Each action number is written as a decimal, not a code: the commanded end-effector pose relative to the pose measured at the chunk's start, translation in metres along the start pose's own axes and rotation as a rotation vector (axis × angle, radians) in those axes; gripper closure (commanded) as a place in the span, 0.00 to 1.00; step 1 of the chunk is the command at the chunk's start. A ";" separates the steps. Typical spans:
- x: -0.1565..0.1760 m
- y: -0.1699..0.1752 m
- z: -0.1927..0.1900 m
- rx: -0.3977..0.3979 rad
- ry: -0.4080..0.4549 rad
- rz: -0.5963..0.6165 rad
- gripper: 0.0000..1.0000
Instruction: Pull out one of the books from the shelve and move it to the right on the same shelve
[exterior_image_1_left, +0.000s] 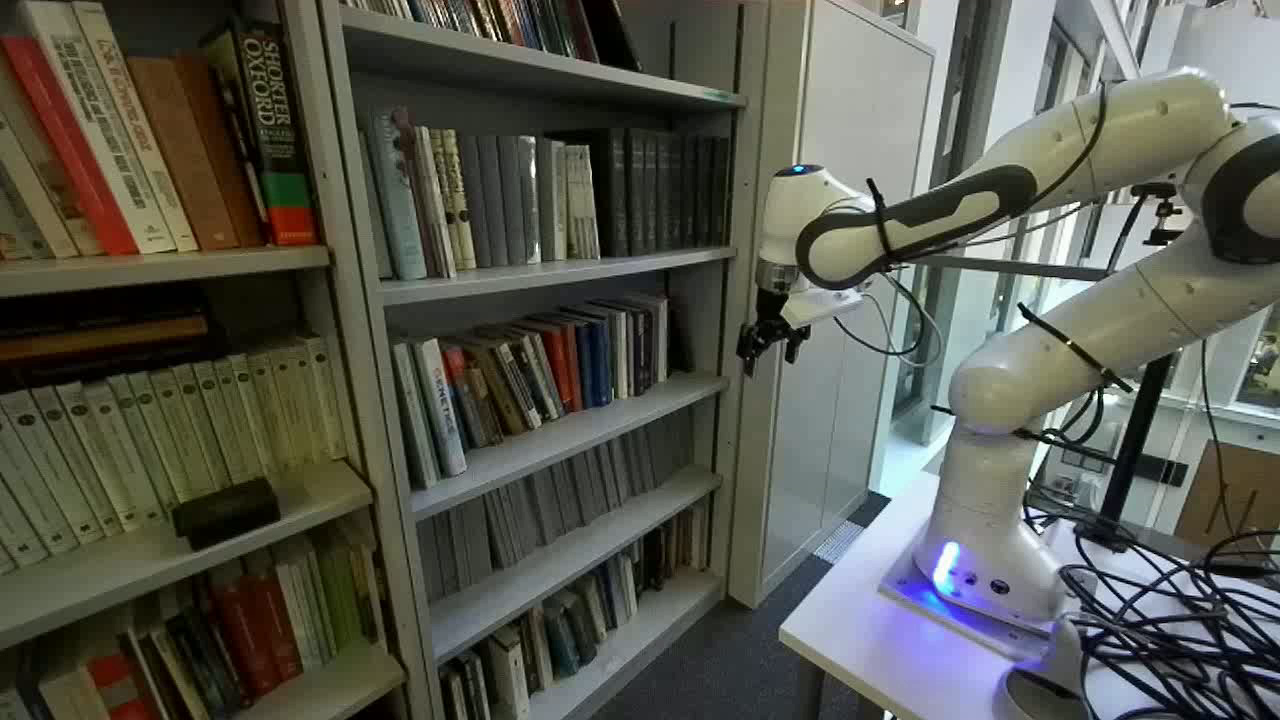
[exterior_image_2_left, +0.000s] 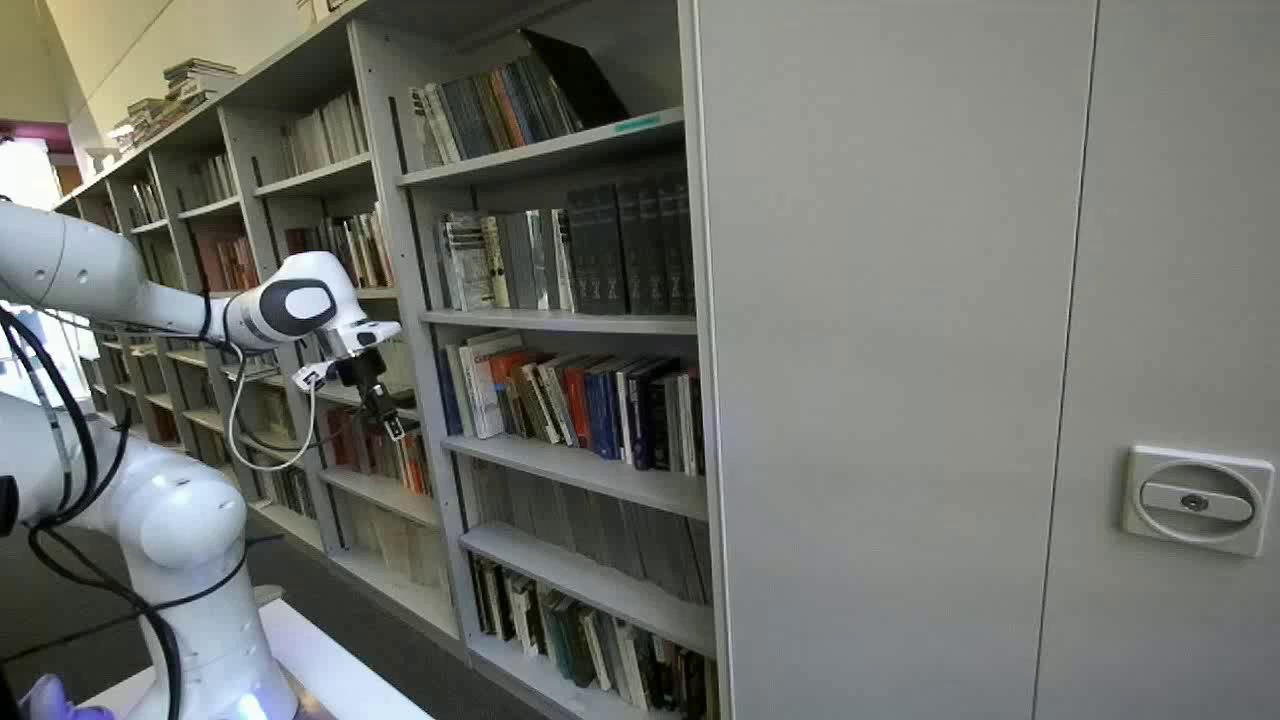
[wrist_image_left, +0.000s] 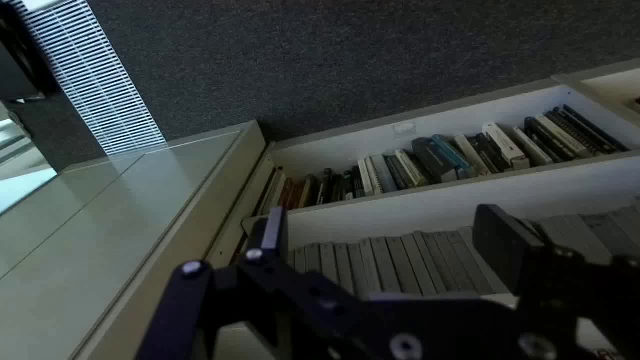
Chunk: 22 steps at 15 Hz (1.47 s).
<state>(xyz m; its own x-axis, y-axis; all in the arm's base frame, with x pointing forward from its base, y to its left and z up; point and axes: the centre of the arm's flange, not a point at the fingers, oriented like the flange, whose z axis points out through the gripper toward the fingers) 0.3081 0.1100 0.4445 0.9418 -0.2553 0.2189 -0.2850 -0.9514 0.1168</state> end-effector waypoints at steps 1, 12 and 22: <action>0.000 0.000 0.000 0.000 0.000 0.000 0.00; 0.011 -0.022 -0.013 0.064 0.093 -0.082 0.00; 0.040 -0.116 -0.110 0.255 0.586 -0.303 0.00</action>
<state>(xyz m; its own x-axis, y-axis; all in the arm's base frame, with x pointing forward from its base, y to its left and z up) 0.3376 0.2102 0.5272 0.7766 -0.0046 0.6299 0.0118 -0.9997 -0.0218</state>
